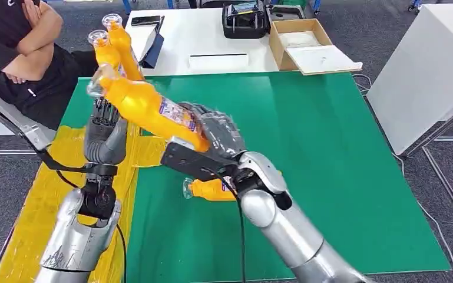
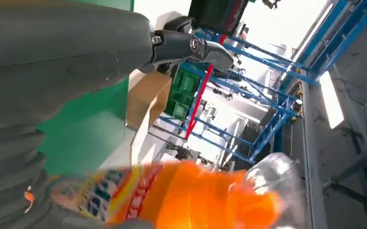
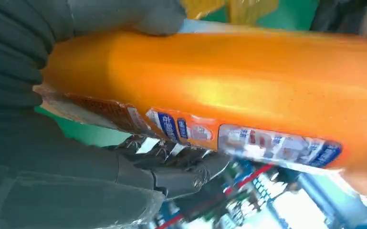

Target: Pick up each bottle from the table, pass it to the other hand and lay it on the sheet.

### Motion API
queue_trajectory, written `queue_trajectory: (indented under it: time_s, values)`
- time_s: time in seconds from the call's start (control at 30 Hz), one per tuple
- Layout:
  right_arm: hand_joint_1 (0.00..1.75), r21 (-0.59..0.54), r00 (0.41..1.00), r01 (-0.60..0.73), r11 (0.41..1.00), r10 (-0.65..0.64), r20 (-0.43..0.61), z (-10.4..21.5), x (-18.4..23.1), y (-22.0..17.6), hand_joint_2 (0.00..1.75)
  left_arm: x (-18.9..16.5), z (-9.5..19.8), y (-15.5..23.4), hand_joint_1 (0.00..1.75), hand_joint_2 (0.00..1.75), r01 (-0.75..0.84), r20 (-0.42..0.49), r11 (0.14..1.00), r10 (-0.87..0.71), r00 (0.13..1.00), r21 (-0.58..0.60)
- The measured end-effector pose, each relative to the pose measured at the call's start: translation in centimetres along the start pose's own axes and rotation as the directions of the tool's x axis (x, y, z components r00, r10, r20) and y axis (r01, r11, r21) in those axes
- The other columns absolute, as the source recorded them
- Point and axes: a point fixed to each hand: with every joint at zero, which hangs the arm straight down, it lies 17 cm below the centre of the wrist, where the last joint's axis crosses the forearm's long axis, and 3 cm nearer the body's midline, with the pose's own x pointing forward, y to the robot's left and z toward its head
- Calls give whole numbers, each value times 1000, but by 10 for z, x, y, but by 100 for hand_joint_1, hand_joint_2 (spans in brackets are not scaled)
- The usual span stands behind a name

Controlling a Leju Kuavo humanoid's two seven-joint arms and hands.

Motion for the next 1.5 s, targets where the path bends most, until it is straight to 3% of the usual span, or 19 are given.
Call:
queue_trajectory:
  time_s: [0.63, 1.5]
  values:
    - [175, 119, 1000, 16, 993, -15, -10, -27, 14, 37, 175, -10, -4, -22, 0, 175, -35, -10, 999, 35, 999, -26]
    - [175, 112, 999, -16, 994, 21, -40, -31, 4, 25, 175, -8, -3, -29, 0, 175, 25, 5, 1000, -25, 1000, -16]
